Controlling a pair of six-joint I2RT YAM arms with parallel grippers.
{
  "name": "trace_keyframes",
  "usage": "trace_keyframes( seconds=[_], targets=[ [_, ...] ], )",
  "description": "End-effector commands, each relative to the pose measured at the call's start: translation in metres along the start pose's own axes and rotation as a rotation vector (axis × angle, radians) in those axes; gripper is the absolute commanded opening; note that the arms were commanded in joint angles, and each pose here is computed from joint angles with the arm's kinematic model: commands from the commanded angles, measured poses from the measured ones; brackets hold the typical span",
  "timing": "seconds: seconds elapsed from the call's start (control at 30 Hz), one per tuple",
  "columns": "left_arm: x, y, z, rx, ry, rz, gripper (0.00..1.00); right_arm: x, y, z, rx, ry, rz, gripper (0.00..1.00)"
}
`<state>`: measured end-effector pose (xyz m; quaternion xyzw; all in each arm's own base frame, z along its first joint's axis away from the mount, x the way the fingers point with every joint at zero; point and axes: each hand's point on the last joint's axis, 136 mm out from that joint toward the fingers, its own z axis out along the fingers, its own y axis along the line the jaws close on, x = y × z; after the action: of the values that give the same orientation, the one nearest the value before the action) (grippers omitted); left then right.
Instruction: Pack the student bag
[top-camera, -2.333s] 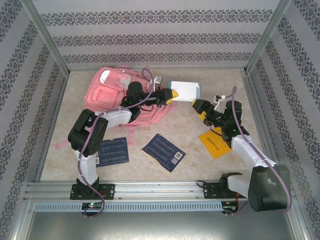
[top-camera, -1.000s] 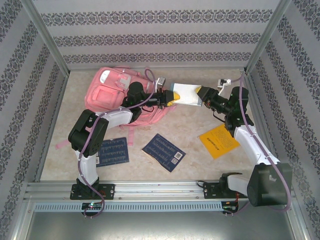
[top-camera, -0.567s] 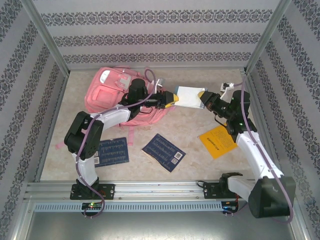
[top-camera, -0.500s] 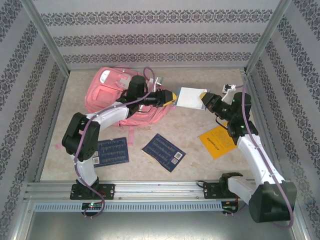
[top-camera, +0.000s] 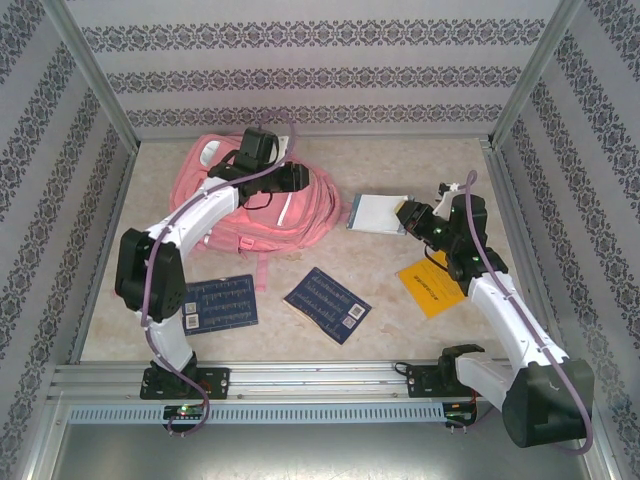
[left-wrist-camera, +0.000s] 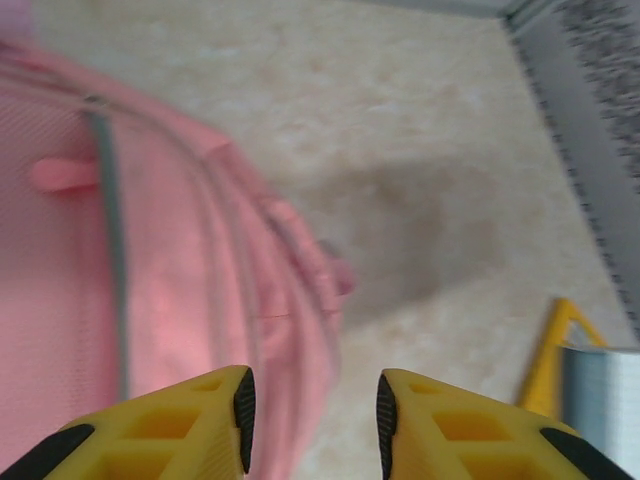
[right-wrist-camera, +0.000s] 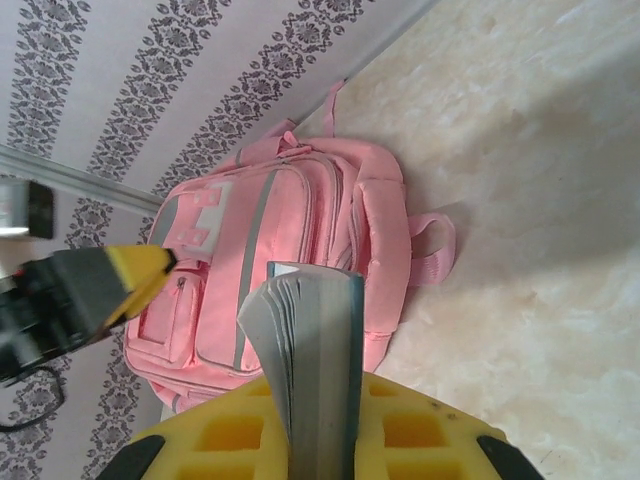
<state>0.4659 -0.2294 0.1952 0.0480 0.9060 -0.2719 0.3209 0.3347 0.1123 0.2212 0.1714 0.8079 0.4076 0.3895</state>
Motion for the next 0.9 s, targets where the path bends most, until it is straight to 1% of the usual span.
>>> trace_keyframes(
  seconds=[0.0,0.23,0.4,0.47,0.57,0.7,0.77,0.87],
  targets=[
    [0.013,0.028,0.008,-0.088,0.059,0.017,0.38,-0.004,0.003,0.001,-0.013,-0.027,-0.037,0.0],
    [0.038,0.045,0.036,-0.107,0.126,-0.011,0.37,-0.002,0.006,0.003,-0.024,-0.016,-0.029,0.0],
    [0.051,0.044,0.051,-0.087,0.166,-0.022,0.34,0.0,0.009,0.004,-0.038,-0.001,-0.028,0.0],
    [0.054,0.047,0.053,-0.105,0.174,-0.014,0.34,0.0,0.01,0.004,-0.042,0.006,-0.027,0.0],
    [0.049,0.049,0.046,-0.136,0.155,0.013,0.34,0.001,0.011,0.003,-0.044,0.01,-0.032,0.0],
    [0.03,0.043,0.026,-0.141,0.077,0.043,0.35,0.001,0.008,0.004,-0.037,0.012,-0.034,0.0],
    [0.021,0.045,0.015,-0.155,0.037,0.051,0.38,0.002,0.008,0.005,-0.036,0.016,-0.033,0.0],
    [0.015,0.053,0.007,-0.175,0.012,0.044,0.43,0.002,0.006,0.007,-0.034,0.021,-0.028,0.0]
  ],
)
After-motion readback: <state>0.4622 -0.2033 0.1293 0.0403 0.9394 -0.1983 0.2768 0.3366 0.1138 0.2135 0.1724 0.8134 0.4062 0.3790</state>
